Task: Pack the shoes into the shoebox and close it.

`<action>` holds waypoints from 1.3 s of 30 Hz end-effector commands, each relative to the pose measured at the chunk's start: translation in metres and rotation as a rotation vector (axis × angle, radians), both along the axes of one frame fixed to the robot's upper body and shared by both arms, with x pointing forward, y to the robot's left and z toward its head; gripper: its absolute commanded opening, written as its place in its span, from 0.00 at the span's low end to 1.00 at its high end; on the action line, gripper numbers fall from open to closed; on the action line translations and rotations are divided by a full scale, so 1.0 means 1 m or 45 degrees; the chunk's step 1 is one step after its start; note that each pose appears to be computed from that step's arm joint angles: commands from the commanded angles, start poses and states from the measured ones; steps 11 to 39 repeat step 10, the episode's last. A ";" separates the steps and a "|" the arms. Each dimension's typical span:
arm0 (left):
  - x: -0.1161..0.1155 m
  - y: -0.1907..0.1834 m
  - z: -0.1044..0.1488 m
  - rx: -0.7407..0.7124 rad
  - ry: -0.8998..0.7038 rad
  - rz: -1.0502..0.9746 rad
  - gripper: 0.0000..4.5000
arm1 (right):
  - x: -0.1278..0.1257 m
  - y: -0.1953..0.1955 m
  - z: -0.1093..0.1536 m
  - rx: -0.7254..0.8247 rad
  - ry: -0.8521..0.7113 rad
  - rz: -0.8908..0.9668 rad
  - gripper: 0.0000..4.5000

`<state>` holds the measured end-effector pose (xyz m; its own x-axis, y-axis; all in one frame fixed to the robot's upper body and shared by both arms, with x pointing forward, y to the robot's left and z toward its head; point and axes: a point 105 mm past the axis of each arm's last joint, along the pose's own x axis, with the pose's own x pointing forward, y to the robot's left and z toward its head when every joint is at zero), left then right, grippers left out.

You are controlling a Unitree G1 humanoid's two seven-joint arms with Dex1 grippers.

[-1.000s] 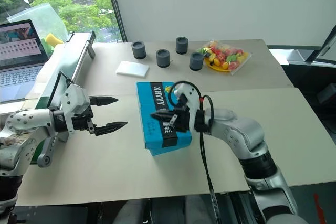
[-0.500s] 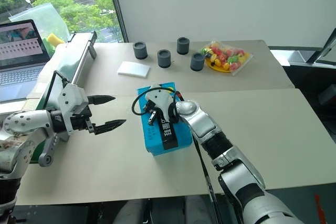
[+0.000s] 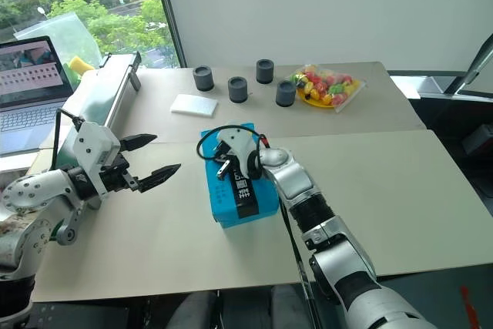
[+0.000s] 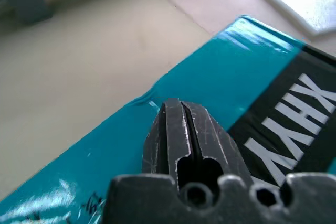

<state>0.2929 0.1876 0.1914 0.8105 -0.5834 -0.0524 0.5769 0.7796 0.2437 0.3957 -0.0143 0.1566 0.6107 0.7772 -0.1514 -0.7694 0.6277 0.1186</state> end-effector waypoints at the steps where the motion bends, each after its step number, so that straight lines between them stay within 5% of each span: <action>1: -0.003 0.007 0.006 -0.071 -0.085 0.196 1.00 | 0.010 -0.050 0.073 0.399 -0.028 -0.180 0.01; 5: -0.003 0.016 -0.008 -0.182 -0.076 0.435 1.00 | 0.007 -0.086 0.076 0.439 -0.015 -0.324 0.01; 10: -0.005 0.025 -0.025 -0.330 -0.040 0.698 1.00 | 0.014 -0.137 0.041 0.000 -0.088 -0.741 0.01; 39: -0.005 0.025 -0.025 -0.330 -0.040 0.698 1.00 | 0.014 -0.137 0.041 0.000 -0.088 -0.741 0.01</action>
